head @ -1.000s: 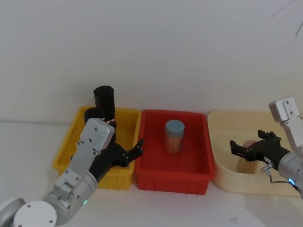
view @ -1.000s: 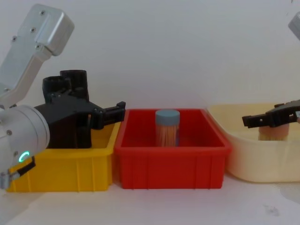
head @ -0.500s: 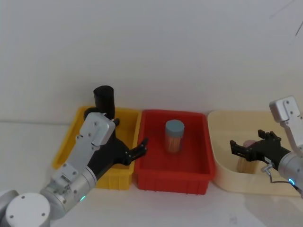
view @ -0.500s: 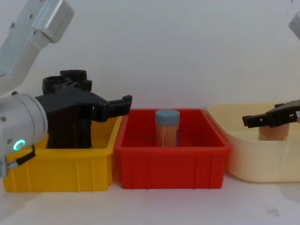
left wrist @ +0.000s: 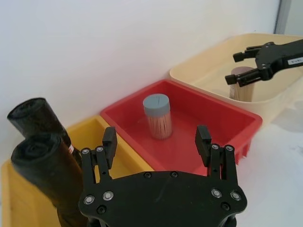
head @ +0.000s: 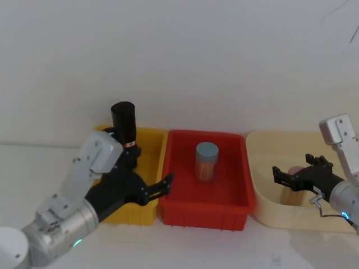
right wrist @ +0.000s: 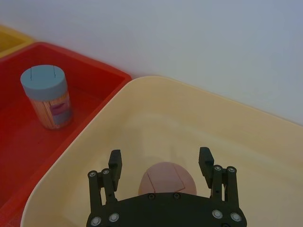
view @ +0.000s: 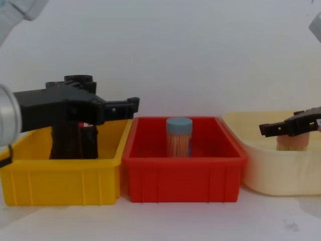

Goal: Pick up the garbage bag with the one hand and transfer it to the other hand.

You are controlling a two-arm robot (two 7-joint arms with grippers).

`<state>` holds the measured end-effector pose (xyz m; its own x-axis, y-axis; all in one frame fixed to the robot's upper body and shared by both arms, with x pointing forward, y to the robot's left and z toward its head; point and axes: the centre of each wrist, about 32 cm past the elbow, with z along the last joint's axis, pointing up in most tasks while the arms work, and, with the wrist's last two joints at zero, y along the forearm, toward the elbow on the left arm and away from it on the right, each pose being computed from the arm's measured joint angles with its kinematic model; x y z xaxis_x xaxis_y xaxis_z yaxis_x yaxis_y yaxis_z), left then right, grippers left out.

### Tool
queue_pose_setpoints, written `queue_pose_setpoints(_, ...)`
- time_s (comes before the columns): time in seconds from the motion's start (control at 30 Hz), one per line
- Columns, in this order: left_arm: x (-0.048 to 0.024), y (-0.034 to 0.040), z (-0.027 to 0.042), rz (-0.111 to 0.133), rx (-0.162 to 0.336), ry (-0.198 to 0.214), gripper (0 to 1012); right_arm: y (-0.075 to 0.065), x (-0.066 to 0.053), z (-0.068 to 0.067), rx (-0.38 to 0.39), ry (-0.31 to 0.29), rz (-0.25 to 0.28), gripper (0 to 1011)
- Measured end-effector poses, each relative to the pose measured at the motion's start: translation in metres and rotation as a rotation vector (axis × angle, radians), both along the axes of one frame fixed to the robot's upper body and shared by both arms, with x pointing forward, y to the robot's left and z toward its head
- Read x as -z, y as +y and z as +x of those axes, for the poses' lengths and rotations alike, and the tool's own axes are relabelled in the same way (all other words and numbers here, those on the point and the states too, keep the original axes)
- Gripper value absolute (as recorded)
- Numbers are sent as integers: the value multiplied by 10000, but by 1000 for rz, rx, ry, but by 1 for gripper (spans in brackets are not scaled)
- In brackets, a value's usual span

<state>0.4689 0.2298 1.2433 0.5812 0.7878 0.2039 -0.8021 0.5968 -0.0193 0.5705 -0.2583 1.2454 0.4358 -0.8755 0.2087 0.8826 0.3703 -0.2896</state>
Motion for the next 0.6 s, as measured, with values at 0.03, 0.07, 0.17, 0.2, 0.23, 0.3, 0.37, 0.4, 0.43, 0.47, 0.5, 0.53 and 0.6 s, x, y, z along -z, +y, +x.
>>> queue_pose_setpoints(0.03, -7, 13, -18, 0, 0, 4, 1002, 0, 0, 0, 0, 0, 0, 1001)
queue_pose_setpoints(0.07, -12, 26, -37, 1, -1, 9, 1001, 0, 0, 0, 0, 0, 0, 1001)
queue_pose_setpoints(0.17, -34, 78, -110, 3, -6, 25, 1001, 0, 0, 0, 0, 0, 0, 1001)
queue_pose_setpoints(0.2, -40, 93, -134, 4, -9, 28, 1002, 0, 0, 0, 0, 0, 0, 1001)
queue_pose_setpoints(0.23, -46, 112, -167, 5, -15, 36, 1002, 0, 0, 0, 0, 0, 0, 1001)
queue_pose_setpoints(0.3, -53, 133, -206, 7, -24, 41, 1001, 0, 0, 0, 0, 0, 0, 1001)
queue_pose_setpoints(0.37, -60, 156, -250, 7, -41, 49, 1002, 0, 0, 0, 0, 0, 0, 1001)
queue_pose_setpoints(0.4, -63, 163, -265, 8, -48, 51, 1001, 0, 0, 0, 0, 0, 0, 1001)
queue_pose_setpoints(0.43, -64, 177, -297, 8, -60, 55, 1002, 0, 0, 0, 0, 0, 0, 1001)
queue_pose_setpoints(0.47, -65, 182, -309, 7, -67, 57, 1002, 0, 0, 0, 0, 0, 0, 1001)
queue_pose_setpoints(0.5, -68, 188, -320, 7, -75, 58, 1001, 0, 0, 0, 0, 0, 0, 1001)
queue_pose_setpoints(0.53, -69, 193, -331, 7, -84, 60, 1001, 0, 0, 0, 0, 0, 0, 1001)
queue_pose_setpoints(0.6, -73, 208, -363, 7, -108, 64, 1001, 0, 0, 0, 0, 0, 0, 1001)
